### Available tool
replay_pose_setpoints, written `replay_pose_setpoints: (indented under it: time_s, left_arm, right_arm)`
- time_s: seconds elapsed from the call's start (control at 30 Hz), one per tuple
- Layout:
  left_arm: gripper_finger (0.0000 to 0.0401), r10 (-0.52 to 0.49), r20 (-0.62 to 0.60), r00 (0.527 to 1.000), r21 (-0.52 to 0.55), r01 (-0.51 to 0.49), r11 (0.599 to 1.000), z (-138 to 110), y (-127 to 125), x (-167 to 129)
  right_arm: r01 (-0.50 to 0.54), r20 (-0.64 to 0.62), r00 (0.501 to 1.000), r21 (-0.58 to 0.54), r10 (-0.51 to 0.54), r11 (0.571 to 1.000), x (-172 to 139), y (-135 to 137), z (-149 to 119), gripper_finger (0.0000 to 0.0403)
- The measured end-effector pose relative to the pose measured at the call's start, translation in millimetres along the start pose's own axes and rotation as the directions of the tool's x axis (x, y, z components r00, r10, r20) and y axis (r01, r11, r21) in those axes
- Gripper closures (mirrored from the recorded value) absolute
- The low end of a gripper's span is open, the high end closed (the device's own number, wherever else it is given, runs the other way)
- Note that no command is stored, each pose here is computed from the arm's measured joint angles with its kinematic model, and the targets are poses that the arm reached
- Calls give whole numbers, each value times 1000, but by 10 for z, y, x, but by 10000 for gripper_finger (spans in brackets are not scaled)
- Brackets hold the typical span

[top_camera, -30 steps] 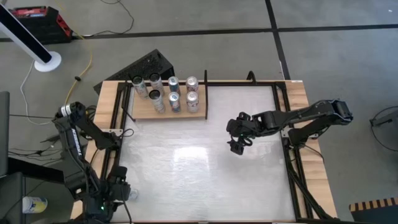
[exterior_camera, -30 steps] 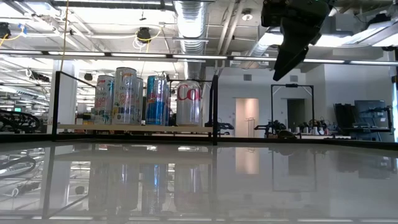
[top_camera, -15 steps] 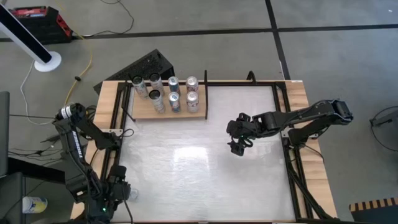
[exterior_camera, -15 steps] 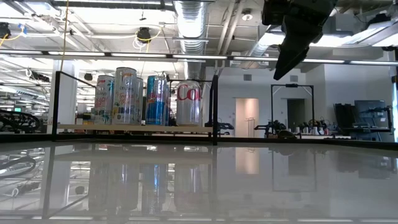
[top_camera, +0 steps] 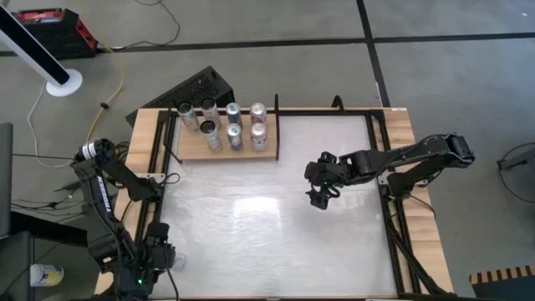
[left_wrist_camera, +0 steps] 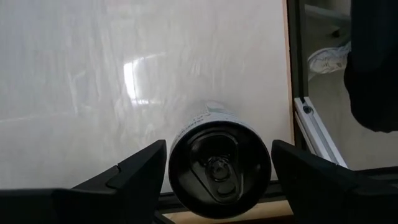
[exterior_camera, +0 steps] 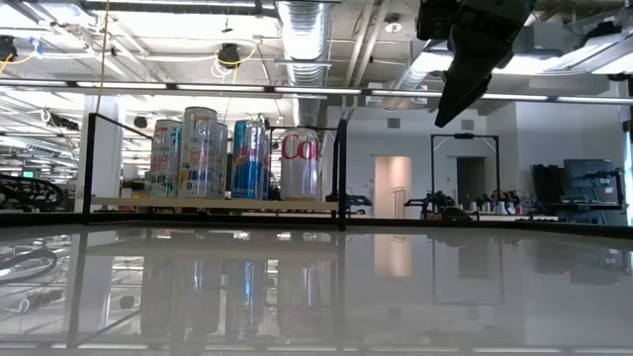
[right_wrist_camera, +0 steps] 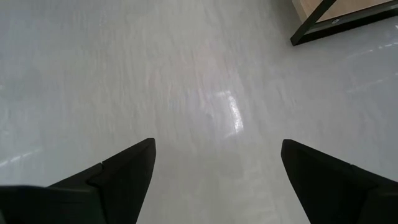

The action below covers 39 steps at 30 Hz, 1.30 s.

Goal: Place canned beverage on shelf
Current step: Put the red soda can on the shelf

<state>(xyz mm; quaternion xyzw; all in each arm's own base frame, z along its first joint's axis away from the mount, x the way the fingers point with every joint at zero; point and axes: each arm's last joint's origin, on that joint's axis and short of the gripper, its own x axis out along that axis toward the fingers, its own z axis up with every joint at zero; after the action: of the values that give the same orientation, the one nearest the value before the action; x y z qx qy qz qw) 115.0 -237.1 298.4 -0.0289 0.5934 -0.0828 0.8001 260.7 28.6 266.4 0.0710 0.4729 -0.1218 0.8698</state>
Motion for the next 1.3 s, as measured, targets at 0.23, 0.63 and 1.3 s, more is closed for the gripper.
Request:
replay_pose_setpoints:
  time_s: [0.23, 0.63, 1.3]
  left_arm:
    - [127, -4, -6, 1000, -50, 4, 999, -2, -1, 0]
    - [135, -37, -57, 998, -63, 34, 997, -1, 34, 118]
    - [169, 86, -136, 987, 14, -85, 996, 299, 350, -64]
  right_arm:
    - [0, 0, 1000, 0, 0, 1000, 1, 0, 0, 30]
    - [1, 0, 1000, 0, -1, 1000, 1, 0, 0, 30]
    - [3, -1, 1000, 3, -3, 1000, 3, -9, 3, 30]
